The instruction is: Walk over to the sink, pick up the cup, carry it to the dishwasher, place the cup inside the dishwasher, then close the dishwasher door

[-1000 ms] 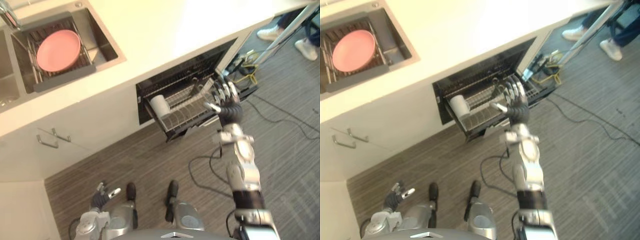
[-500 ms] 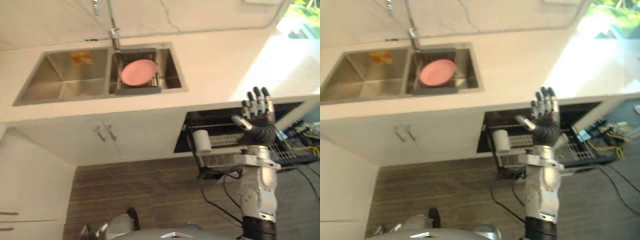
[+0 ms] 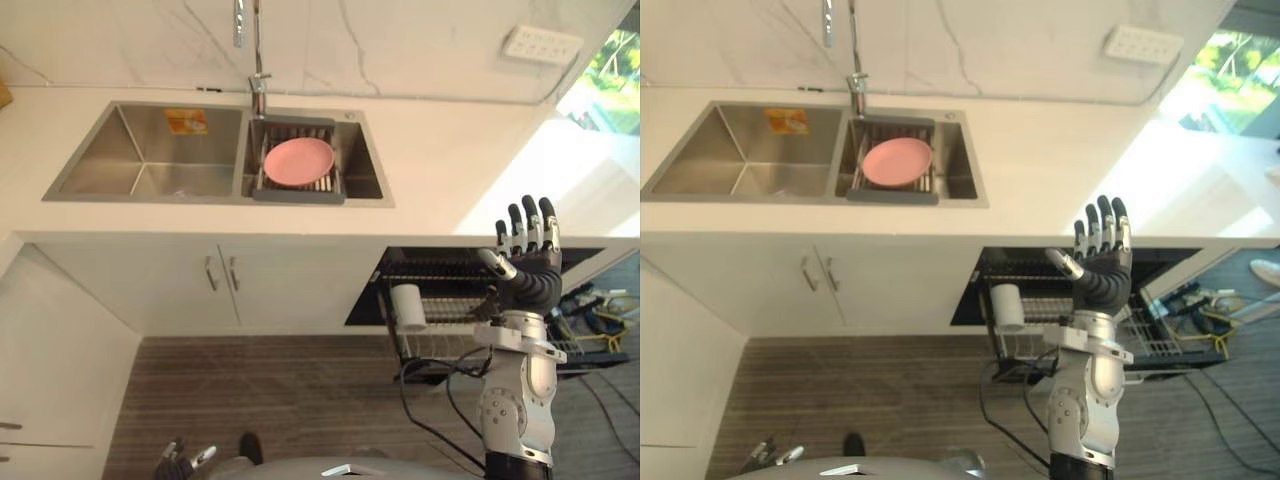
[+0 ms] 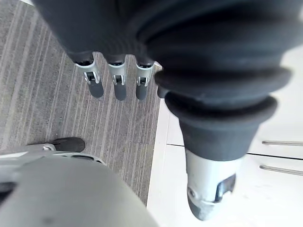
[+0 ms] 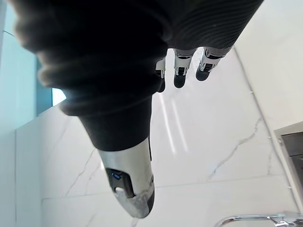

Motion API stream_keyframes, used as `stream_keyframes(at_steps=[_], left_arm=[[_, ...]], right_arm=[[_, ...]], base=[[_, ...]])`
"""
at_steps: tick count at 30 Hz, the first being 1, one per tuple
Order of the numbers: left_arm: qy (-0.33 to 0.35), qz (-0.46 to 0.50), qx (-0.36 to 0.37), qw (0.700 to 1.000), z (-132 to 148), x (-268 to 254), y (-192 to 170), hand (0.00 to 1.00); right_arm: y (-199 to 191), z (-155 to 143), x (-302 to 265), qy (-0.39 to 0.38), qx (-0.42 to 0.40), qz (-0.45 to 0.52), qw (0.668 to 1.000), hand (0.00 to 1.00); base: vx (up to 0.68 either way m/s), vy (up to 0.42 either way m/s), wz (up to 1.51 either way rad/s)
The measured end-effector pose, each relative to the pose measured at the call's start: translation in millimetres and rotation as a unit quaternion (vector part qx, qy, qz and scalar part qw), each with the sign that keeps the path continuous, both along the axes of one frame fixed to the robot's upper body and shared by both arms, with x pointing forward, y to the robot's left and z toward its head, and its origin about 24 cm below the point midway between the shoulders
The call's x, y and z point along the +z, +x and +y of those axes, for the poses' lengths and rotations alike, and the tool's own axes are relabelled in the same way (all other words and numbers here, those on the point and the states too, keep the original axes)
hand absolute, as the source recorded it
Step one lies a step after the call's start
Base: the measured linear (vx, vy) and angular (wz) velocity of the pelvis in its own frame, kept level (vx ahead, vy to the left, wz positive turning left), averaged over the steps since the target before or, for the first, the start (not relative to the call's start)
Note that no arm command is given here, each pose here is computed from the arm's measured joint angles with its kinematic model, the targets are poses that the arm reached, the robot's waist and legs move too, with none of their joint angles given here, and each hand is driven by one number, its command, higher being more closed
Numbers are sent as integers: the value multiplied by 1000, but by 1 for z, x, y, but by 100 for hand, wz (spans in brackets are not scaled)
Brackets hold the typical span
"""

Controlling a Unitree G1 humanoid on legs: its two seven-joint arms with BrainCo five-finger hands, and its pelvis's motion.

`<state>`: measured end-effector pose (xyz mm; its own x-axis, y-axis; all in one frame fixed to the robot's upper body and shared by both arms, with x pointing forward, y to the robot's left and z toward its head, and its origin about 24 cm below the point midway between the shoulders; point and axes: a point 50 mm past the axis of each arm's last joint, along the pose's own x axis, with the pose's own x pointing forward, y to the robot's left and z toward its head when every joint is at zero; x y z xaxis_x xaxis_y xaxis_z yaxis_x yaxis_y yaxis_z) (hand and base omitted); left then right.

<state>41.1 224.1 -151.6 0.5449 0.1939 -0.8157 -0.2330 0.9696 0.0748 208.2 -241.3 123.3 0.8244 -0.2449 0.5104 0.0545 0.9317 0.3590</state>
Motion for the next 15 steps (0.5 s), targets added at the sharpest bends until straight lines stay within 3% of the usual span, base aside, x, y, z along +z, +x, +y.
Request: stream_keyframes(at_steps=[9,15], left_arm=[[-15,9,-29,999,-6,-2,-2,0],[-39,25,12,999,-5,-5,-8,0]], right_arm=[[-2,14,6,-13,38,-19,999,0],[-4,20,-1,-10,57,-6,998,0]], base=[[-28,-8,-3],[-10,19,4]])
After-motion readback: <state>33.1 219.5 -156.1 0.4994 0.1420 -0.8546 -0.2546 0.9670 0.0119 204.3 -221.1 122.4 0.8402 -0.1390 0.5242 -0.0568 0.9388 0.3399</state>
